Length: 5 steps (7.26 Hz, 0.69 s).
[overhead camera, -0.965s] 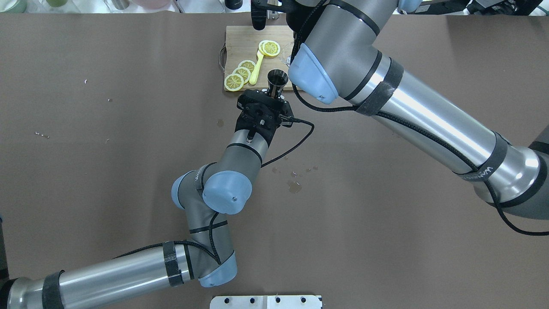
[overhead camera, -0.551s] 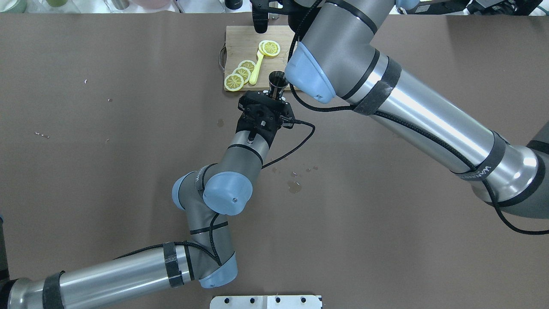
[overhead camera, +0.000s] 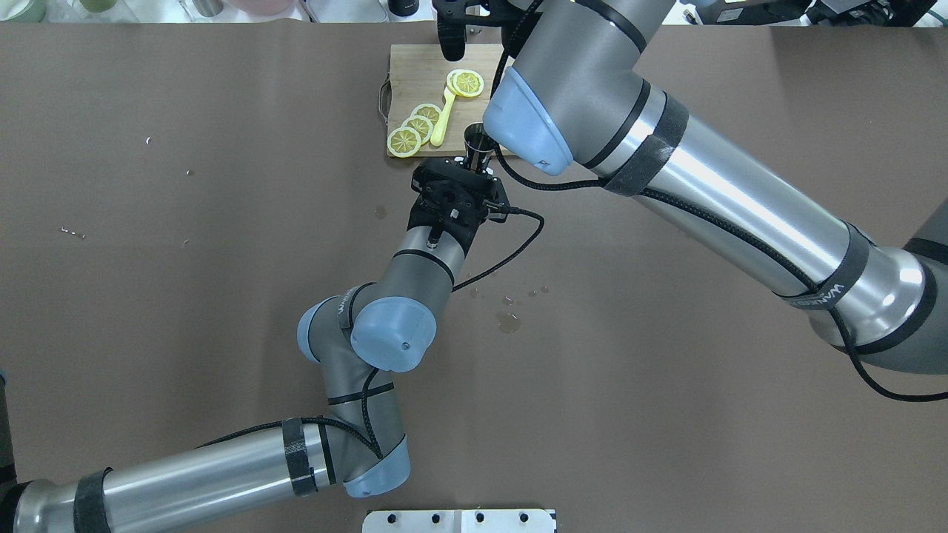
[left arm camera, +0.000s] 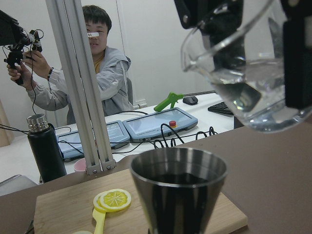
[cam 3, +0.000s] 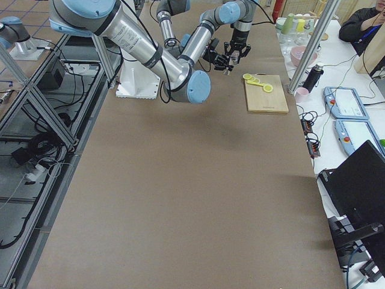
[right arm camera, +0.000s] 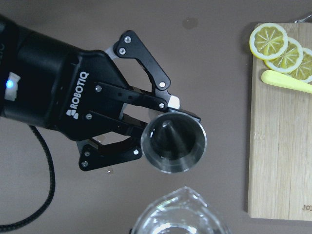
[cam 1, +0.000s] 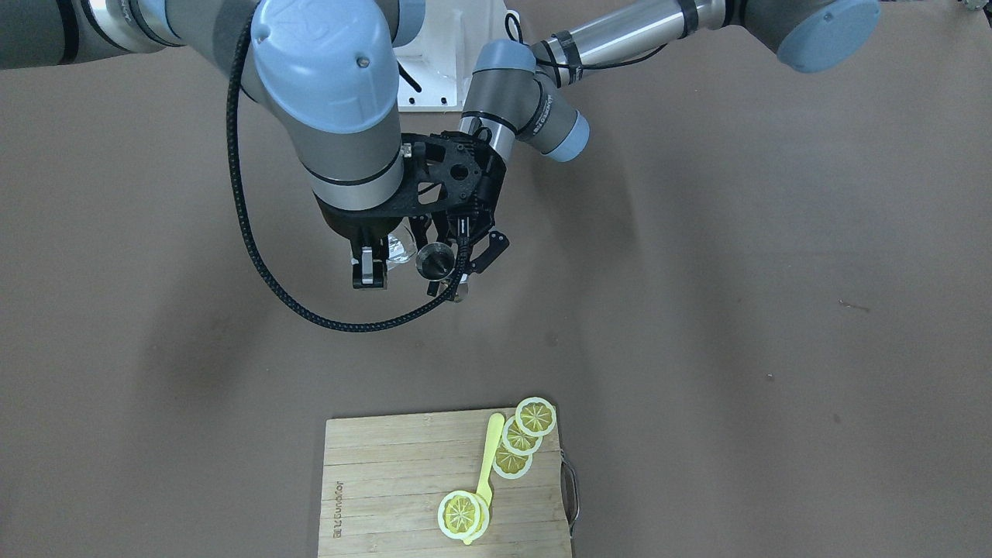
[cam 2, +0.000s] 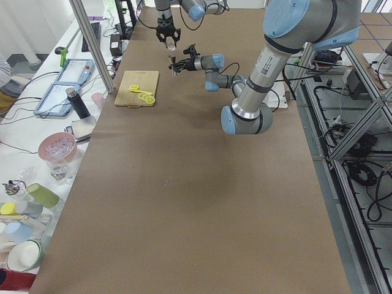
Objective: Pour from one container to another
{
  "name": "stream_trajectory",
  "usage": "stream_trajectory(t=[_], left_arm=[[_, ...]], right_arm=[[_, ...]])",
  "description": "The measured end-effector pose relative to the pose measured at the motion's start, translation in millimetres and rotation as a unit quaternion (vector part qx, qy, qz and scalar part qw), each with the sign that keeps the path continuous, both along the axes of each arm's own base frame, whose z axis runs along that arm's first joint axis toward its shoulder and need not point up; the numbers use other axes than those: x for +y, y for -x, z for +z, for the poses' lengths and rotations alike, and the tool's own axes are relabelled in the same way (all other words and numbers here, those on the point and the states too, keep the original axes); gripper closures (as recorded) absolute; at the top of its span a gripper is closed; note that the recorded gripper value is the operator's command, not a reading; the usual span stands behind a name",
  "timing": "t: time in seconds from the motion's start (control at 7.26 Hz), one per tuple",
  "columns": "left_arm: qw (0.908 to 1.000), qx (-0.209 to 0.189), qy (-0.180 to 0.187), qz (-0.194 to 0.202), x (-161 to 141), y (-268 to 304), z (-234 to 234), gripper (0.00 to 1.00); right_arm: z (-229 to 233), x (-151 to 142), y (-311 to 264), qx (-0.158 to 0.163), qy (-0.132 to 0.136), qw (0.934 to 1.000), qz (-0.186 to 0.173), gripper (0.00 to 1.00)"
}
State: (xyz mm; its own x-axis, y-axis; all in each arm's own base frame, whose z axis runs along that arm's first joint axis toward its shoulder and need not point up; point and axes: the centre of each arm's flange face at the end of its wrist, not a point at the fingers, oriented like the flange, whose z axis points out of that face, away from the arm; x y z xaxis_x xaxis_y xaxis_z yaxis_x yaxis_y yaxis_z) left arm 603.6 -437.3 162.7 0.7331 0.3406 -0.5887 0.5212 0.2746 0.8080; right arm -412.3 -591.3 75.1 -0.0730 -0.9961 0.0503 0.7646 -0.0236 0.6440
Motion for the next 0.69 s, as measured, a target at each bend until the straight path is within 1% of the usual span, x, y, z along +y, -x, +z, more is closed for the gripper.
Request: stream_trajectory(t=[0.41,0.69], left_arm=[[1.0,-0.002,0.002,0.009,0,-4,3,1.0],[0.9999,-0.001,0.002,0.011,0,-4,4,1.0]], right_arm=[[-1,3,3,0.029,0.012,0.9995,0.0,1.0],[-8,3,17,0.051,0.014,0.9986,-0.003,1.0]])
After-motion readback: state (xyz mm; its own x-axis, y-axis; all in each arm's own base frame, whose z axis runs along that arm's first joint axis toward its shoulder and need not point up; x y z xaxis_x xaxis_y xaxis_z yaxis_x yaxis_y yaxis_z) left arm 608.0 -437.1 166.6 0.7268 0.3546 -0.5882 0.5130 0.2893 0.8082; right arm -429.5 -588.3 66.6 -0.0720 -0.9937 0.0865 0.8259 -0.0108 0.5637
